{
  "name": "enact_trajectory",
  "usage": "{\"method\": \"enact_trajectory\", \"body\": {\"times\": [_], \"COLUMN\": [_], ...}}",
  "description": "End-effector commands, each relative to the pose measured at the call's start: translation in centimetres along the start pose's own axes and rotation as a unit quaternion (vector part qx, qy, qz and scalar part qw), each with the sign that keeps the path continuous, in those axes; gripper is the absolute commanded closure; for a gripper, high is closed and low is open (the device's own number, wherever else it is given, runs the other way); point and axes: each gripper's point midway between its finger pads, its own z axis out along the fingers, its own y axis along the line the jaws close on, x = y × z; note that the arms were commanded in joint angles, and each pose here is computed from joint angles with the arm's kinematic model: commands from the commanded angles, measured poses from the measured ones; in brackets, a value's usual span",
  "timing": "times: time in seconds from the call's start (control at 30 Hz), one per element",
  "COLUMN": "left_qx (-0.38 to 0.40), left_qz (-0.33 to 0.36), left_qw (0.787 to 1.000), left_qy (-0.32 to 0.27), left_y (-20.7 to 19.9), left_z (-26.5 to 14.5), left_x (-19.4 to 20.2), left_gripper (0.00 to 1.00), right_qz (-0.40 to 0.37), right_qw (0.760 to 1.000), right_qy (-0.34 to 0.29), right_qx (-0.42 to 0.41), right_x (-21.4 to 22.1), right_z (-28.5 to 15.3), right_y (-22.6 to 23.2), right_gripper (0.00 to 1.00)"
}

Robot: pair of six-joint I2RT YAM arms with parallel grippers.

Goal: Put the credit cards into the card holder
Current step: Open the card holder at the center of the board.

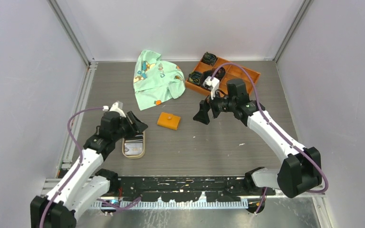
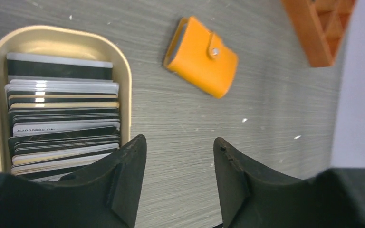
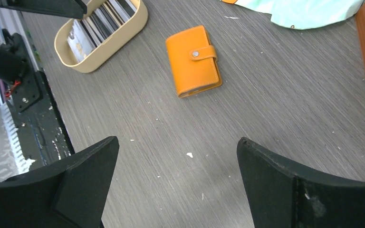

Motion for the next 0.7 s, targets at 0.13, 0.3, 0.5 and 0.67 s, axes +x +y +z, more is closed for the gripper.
{"method": "enact_trajectory", "body": {"times": [0.13,0.3,0.5,0.67], "left_qx": [-0.046,-0.041,-0.055,-0.028], "left_qz": [0.106,0.224,0.285,0.264], "left_qw": [0.993,0.972,0.954,0.958], "left_qy": [0.003,0.056,0.070,0.111], "left_y": [-2.4,-3.3,-3.4,-3.4], "left_z": [4.9,8.7,13.1,15.8], "left_x": [0.8,1.8,0.5,0.3], "left_gripper": [0.58,0.56,0.41,0.39], "right_qz": [-0.025,0.002,0.005,0.009], "right_qw": [0.998,0.996,0.996,0.995], "right_qy": [0.061,0.088,0.091,0.095], "right_qx": [0.023,0.005,-0.001,-0.005], "right_x": [0.5,0.9,1.3,1.5], "right_z": [0.6,1.0,1.2,1.3], "right_y": [-2.4,-2.2,-2.1,-2.1], "right_gripper": [0.01,0.04,0.04,0.04]}}
